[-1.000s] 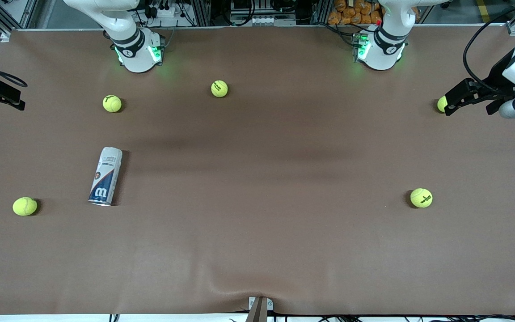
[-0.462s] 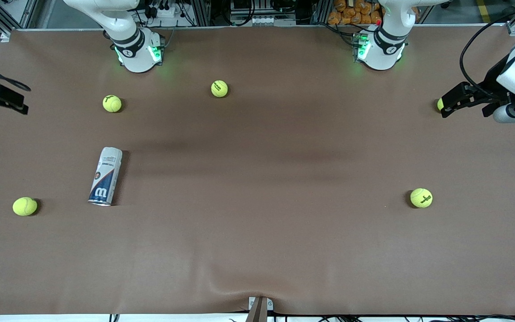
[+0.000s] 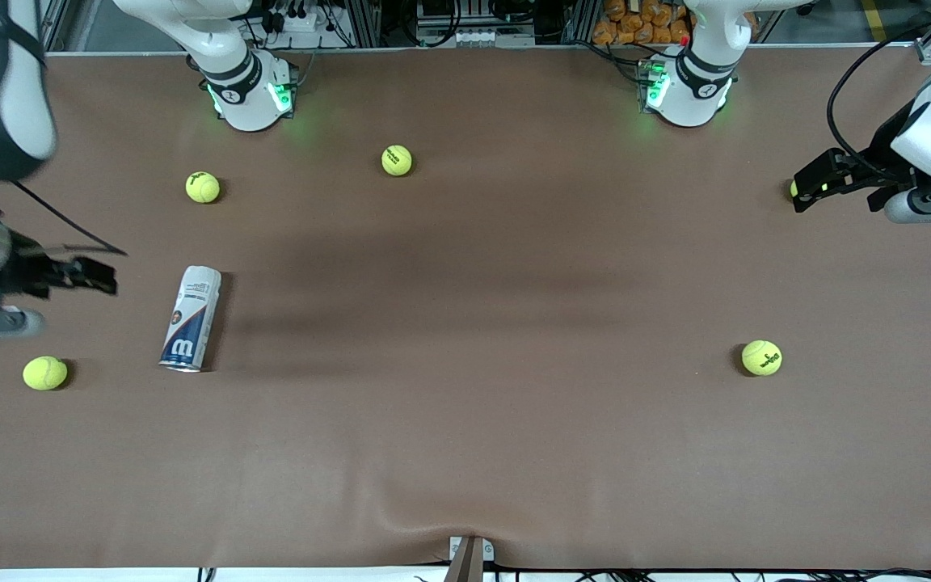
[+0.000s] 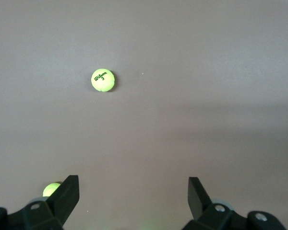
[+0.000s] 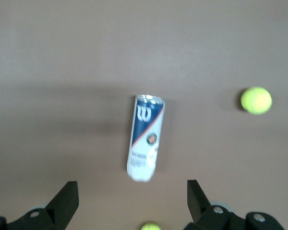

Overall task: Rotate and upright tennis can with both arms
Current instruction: 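Reach the right gripper down to the open end of the Wilson can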

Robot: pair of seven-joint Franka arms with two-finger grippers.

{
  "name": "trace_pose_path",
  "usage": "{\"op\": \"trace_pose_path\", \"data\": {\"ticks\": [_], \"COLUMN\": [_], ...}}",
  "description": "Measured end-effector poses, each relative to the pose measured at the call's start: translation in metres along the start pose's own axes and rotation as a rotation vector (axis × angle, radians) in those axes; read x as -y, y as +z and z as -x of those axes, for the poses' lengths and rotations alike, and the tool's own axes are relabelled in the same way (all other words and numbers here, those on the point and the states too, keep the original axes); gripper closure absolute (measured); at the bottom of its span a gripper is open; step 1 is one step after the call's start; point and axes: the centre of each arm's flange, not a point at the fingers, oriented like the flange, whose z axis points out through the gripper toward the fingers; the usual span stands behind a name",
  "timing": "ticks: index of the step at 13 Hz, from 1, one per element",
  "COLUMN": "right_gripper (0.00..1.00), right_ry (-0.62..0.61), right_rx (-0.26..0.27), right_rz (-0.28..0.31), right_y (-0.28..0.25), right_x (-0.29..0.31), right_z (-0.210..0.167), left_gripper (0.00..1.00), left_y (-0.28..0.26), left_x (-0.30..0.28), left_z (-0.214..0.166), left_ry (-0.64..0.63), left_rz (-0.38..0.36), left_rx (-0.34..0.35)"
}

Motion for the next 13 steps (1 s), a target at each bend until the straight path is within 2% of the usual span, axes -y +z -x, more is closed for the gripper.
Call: {"op": "trace_pose_path", "data": {"ticks": [2,4,7,13], "right_gripper": [0.00,0.00,0.00,0.00], "right_ry": [-0.004,0.002,0.021,0.038], "right_rx": [0.074,0.153,0.209,0.314], "right_rz": [-0.004,-0.009,-0.014,-0.028], "right_y": [0.053,0.129,0.226,0.295], "right_x": [0.001,-0.003,-0.017,-0.028], "right_z": [-0.017,-0.036,-0.054,-0.038], "left_gripper": [0.00,0.00,0.00,0.00], "left_y": [0.001,0.001,0.002,0.005], "left_x": [0.000,0.001,0.001,0.000], "left_z": [0.000,0.000,-0.001,0.000], "left_ry": [-0.001,-0.001,-0.002,-0.001], "left_rz": [0.000,0.000,0.000,-0.002], "left_rx": [0.002,0.004,0.006,0.016]}}
